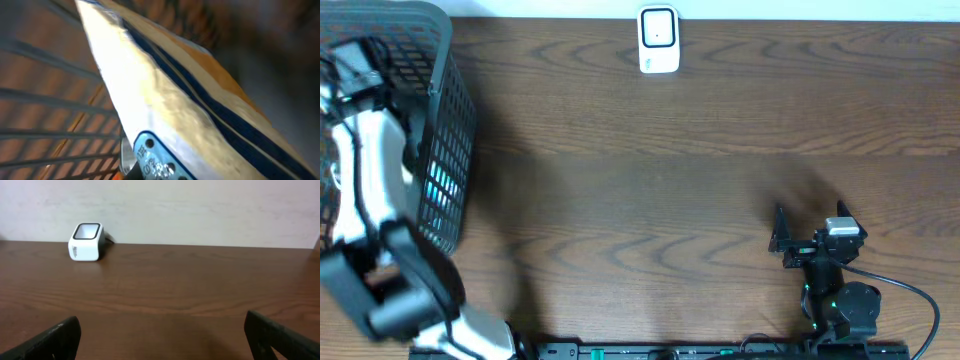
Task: Scan the item barcode
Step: 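Grasp the white-and-blue snack bag in the basket with the left gripper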
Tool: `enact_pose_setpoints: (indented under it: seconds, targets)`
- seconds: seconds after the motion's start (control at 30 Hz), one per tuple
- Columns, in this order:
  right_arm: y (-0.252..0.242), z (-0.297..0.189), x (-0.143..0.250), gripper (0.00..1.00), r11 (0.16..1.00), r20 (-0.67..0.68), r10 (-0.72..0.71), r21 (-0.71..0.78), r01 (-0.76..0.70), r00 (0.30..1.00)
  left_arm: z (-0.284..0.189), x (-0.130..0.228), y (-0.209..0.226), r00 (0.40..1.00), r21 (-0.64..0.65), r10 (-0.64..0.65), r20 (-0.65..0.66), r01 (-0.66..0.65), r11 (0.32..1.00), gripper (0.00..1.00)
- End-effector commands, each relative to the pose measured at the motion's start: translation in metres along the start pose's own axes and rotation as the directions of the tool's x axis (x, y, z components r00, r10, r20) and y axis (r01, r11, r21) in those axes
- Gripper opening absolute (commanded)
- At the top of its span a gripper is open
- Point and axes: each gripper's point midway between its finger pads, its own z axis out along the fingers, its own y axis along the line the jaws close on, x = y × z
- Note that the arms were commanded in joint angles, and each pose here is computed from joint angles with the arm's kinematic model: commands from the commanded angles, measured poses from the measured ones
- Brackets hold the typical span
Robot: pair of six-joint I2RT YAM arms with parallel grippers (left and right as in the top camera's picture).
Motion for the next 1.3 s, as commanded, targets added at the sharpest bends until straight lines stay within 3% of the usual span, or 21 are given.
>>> enact_pose_setpoints:
  seconds: [0.0, 0.23, 0.4, 0.5, 0.6, 0.77, 0.83, 1.07, 1.27]
  targets:
    - [-0.001, 0.0, 0.001, 0.99, 1.0, -0.003, -0.007, 0.005, 0.007, 1.0, -0.087, -0.052, 0.006, 0.958, 0.247, -0.204, 0.204, 0.151, 0.957, 0.07]
    - [-0.001, 0.0, 0.001, 0.99, 1.0, -0.003, -0.007, 0.005, 0.007, 1.0, -0.211, -0.086, 0.041, 0.784, 0.512, -0.511, 0.354, 0.295, 0.807, 0.07]
    - [-0.001, 0.0, 0.001, 0.99, 1.0, -0.003, -0.008, 0.005, 0.008, 1.0, -0.309, -0.091, 0.094, 0.552, 0.652, -0.716, 0.427, 0.36, 0.667, 0.08]
    - [-0.001, 0.0, 0.001, 0.99, 1.0, -0.003, -0.007, 0.005, 0.007, 1.0, -0.333, -0.081, 0.107, 0.513, 0.671, -0.736, 0.441, 0.356, 0.65, 0.07]
    - [-0.001, 0.0, 0.001, 0.99, 1.0, -0.003, -0.007, 0.005, 0.007, 1.0, -0.333, -0.073, 0.108, 0.545, 0.641, -0.7, 0.461, 0.341, 0.687, 0.08]
    - [-0.001, 0.0, 0.001, 0.99, 1.0, -0.003, -0.007, 0.006, 0.007, 1.0, -0.272, -0.08, 0.075, 0.699, 0.545, -0.566, 0.438, 0.294, 0.785, 0.79]
    - [-0.001, 0.0, 0.001, 0.99, 1.0, -0.003, -0.007, 0.005, 0.007, 1.0, -0.242, -0.083, 0.062, 0.755, 0.505, -0.504, 0.42, 0.267, 0.821, 0.96]
    - [-0.001, 0.0, 0.001, 0.99, 1.0, -0.003, -0.007, 0.006, 0.007, 1.0, -0.121, -0.058, 0.04, 0.896, 0.407, -0.395, 0.203, 0.29, 0.866, 1.0]
    - [-0.001, 0.0, 0.001, 0.99, 1.0, -0.003, -0.008, 0.005, 0.008, 1.0, -0.064, -0.008, -0.014, 0.982, 0.67, -0.191, -0.014, 0.151, 0.727, 0.98]
